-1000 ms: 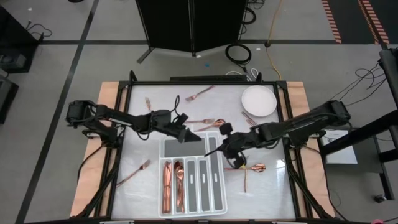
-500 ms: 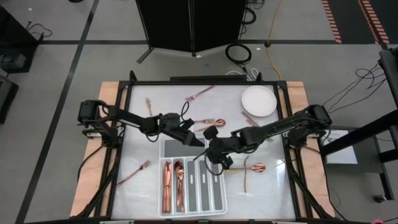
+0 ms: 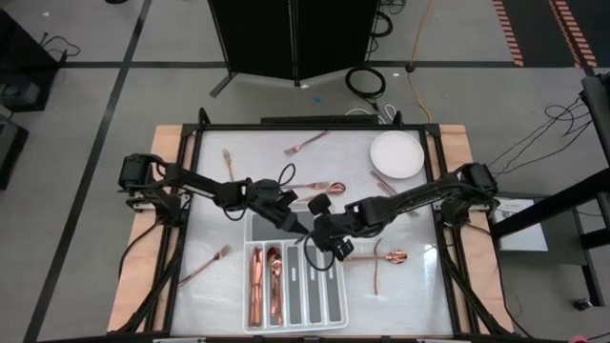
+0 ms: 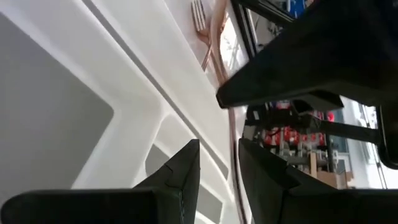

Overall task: Sort silverware
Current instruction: Put the top right spoon into the silverware tray

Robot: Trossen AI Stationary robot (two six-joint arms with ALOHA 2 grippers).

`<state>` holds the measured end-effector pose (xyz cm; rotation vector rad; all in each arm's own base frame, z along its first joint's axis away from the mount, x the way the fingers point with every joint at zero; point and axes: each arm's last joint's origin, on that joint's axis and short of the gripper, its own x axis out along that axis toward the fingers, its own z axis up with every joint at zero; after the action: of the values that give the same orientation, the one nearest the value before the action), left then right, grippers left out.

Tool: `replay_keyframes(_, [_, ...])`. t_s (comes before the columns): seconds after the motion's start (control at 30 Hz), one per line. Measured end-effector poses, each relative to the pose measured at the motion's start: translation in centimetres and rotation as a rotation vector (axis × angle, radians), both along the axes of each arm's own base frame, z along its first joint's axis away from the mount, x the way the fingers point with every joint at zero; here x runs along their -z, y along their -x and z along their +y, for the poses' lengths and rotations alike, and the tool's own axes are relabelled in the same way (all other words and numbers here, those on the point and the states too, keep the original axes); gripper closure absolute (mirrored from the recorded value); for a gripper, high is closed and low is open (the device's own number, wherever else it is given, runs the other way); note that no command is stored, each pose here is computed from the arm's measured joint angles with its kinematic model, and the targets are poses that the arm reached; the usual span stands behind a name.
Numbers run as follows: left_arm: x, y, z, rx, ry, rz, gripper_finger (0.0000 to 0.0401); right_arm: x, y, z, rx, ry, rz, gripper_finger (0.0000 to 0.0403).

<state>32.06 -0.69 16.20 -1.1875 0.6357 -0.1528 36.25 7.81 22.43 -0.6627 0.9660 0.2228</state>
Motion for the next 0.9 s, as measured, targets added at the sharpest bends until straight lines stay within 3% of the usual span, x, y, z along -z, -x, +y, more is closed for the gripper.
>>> replay_keyframes(0.57, [0.0,0.0,0.0,-0.001,-0.009,-0.007,0.0297,-0.3,-0.7,-1.1,0.039,-0.024,-0.058,0.0402])
replay_keyframes(0.77, [-0.1,0.0,0.0,0.02,-0.049,-0.031,0.033,-0.3,-0.7,-1.1,0.035,-0.025,-0.057,0.0402])
replay_keyframes(0.9, [-0.1,0.0,-0.1,0.064,-0.075,-0.054,0.0384,-0.4,-0.8,-1.1,0.034,-0.029,-0.068,0.0402])
